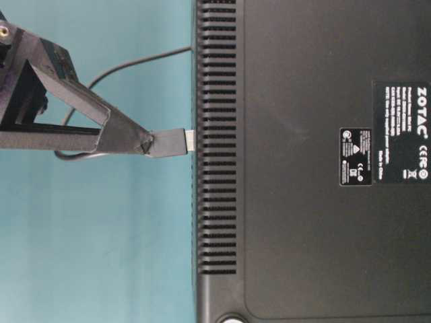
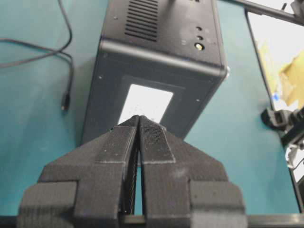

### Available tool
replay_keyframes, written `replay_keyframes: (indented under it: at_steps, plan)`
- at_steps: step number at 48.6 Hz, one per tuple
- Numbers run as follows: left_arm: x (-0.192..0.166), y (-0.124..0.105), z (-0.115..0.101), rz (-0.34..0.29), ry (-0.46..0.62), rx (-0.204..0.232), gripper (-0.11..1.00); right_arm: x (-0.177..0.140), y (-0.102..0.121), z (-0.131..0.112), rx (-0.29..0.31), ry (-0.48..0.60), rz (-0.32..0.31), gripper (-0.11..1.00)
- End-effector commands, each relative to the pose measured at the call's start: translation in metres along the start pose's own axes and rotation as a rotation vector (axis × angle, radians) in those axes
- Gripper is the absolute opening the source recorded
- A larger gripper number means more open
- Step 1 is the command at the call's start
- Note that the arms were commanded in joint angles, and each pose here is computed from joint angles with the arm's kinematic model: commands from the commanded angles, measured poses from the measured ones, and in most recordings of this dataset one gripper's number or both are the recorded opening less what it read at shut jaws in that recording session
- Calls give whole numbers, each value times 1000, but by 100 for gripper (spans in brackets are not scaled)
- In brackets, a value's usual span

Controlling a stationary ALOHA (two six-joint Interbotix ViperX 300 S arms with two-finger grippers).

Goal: Insert the USB into the PC box with both arms.

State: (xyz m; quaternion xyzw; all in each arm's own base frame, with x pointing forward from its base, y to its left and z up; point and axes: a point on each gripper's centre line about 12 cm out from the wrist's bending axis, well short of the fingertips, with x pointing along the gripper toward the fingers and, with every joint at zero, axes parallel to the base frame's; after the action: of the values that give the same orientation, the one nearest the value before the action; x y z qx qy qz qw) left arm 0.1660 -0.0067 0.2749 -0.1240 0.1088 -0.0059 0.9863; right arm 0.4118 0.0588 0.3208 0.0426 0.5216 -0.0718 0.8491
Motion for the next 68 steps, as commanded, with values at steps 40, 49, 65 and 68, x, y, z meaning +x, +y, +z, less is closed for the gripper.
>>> replay_keyframes:
  at_steps: [40, 49, 65, 68]
  plan:
    - [0, -2, 6, -4, -15, 1, 0, 2, 7, -14, 0, 66, 10, 10]
    - [0, -1, 6, -3, -12, 1, 0, -5, 26, -16, -14, 54, 63, 10]
    - [0, -1, 6, -3, -13, 0, 0, -4, 28, -10, -14, 29, 85, 10]
    - [0, -1, 6, -3, -13, 0, 0, -4, 28, -10, -14, 28, 88, 10]
